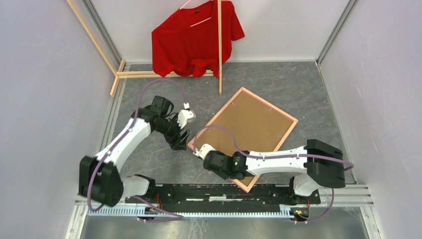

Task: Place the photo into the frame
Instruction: Turn over the photo frame at the center of the board.

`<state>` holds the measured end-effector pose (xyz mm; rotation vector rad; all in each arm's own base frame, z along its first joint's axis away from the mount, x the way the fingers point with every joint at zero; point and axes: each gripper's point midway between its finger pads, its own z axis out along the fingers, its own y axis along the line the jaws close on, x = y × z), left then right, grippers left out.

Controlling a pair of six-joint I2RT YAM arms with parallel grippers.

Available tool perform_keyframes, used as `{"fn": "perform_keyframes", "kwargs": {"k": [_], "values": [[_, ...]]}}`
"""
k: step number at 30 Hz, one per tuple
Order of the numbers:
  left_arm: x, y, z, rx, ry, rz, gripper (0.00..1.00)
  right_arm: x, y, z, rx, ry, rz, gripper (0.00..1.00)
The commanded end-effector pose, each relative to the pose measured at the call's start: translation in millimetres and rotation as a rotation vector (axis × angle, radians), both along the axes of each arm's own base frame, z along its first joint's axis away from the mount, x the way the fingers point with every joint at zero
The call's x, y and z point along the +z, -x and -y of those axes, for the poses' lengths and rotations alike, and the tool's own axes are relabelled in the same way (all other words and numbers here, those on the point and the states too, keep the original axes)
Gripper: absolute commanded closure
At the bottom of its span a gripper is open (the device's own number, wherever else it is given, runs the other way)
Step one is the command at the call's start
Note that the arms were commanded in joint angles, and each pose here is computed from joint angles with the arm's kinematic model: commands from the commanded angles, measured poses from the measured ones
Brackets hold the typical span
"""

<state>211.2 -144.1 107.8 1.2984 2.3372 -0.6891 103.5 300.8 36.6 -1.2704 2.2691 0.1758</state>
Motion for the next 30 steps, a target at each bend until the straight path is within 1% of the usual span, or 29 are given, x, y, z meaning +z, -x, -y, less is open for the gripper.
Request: {"fn": "perform_keyframes", "kwargs": {"k": [1, 4, 8, 10, 12, 14, 16, 18, 21, 23, 26, 28, 30], "values": [[18.3, 6.3, -2.9, -0.160, 0.049, 0.285, 0.15, 75.8, -23.2, -46.1, -0.053, -0.158, 0.070, 0.91], [47.5, 1.4, -7.4, -0.225, 0.052, 0.543, 0.10, 109.7, -27.2, -58.5, -0.047, -0.234, 0.038, 0.91], [83.8, -0.9, -10.7, -0.317, 0.035, 0.799, 0.10, 142.7, -32.9, -66.0, -0.034, -0.321, -0.021, 0.92], [103.3, -4.0, -11.6, -0.371, 0.015, 0.964, 0.10, 157.2, -36.4, -69.3, -0.022, -0.366, -0.043, 0.91], [118.9, -4.5, -12.3, -0.457, -0.024, 1.130, 0.10, 167.9, -41.3, -69.9, -0.021, -0.393, -0.061, 0.91], [123.6, -2.4, -13.6, -0.574, -0.089, 1.254, 0.09, 177.8, -45.7, -70.6, -0.020, -0.419, -0.078, 0.91], [118.0, -0.1, -14.7, -0.661, -0.136, 1.289, 0.09, 185.6, -49.2, -71.0, -0.017, -0.446, -0.097, 0.91], [112.2, 3.3, -14.9, -0.727, -0.157, 1.284, 0.09, 191.3, -56.3, -69.3, -0.031, -0.461, -0.098, 0.92], [113.8, 4.4, -11.3, -0.772, -0.155, 1.314, 0.09, 198.7, -58.2, -68.4, -0.022, -0.478, -0.113, 0.92], [116.7, -0.3, -8.4, -0.782, -0.159, 1.358, 0.08, 203.5, -59.6, -68.7, -0.015, -0.491, -0.116, 0.92], [113.3, -4.4, -4.7, -0.848, -0.176, 1.382, 0.08, 208.1, -61.4, -69.8, -0.008, -0.504, -0.134, 0.92], [108.8, -8.7, -2.0, -0.899, -0.190, 1.387, 0.10, 211.8, -62.9, -70.9, -0.004, -0.512, -0.141, 0.91], [113.2, -17.0, 2.6, -0.906, -0.194, 1.416, 0.17, 215.9, -63.2, -73.7, 0.005, -0.522, -0.151, 0.90]]}}
